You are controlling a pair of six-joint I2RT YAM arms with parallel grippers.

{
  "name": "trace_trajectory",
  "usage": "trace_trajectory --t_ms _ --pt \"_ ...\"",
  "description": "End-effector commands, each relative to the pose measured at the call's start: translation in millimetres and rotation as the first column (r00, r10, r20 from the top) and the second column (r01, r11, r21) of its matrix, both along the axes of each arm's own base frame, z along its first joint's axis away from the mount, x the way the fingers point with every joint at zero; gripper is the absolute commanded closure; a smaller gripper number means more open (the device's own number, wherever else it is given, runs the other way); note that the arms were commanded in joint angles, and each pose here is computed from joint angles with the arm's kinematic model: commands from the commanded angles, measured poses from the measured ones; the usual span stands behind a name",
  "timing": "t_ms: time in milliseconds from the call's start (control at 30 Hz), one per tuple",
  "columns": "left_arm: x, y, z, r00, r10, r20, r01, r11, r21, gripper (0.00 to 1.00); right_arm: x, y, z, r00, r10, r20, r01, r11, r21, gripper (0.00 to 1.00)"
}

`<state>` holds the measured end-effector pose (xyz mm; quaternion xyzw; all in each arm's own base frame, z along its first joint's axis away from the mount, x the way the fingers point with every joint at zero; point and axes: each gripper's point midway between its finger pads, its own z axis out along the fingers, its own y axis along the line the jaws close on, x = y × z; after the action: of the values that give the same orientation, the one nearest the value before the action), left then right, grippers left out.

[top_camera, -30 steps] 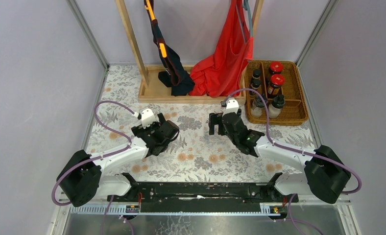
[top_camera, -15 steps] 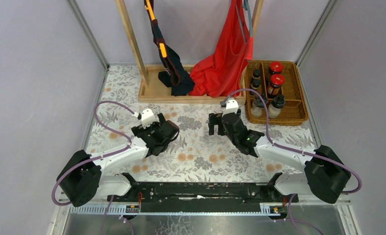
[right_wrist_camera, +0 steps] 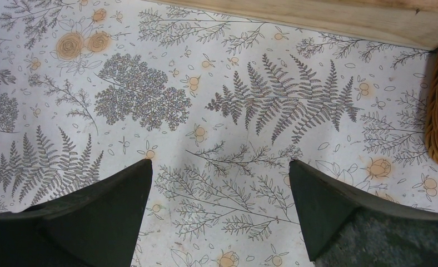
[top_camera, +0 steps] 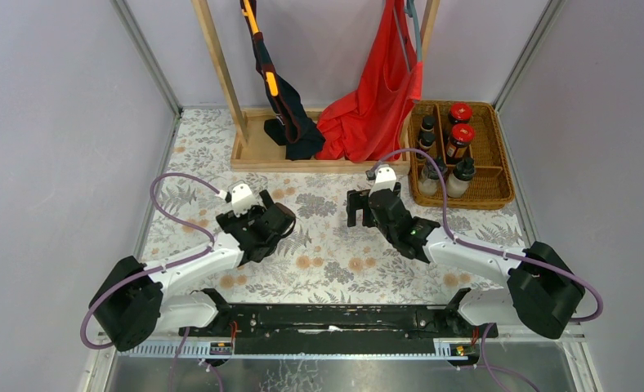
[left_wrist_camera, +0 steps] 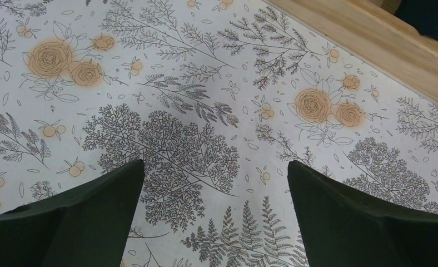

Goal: Organize the condiment bottles
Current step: Reset both arms

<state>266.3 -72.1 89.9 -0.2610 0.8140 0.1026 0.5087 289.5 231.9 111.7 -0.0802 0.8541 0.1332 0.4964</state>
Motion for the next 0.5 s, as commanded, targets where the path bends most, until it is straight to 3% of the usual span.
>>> trace_trajectory --t_ms 0,467 --pt "6.1 2.2 5.6 0.998 0.035 0.046 -0.034 0.999 -0.015 0.0 9.5 7.7 20.1 0.998 -0.019 0.062 0.016 0.999 0.036 0.0" --pt "6.3 1.2 4.3 0.999 0.034 0.034 -0.033 0.999 -0.011 0.0 8.4 8.5 20.8 0.997 -0.014 0.07 0.012 0.999 0.035 0.0"
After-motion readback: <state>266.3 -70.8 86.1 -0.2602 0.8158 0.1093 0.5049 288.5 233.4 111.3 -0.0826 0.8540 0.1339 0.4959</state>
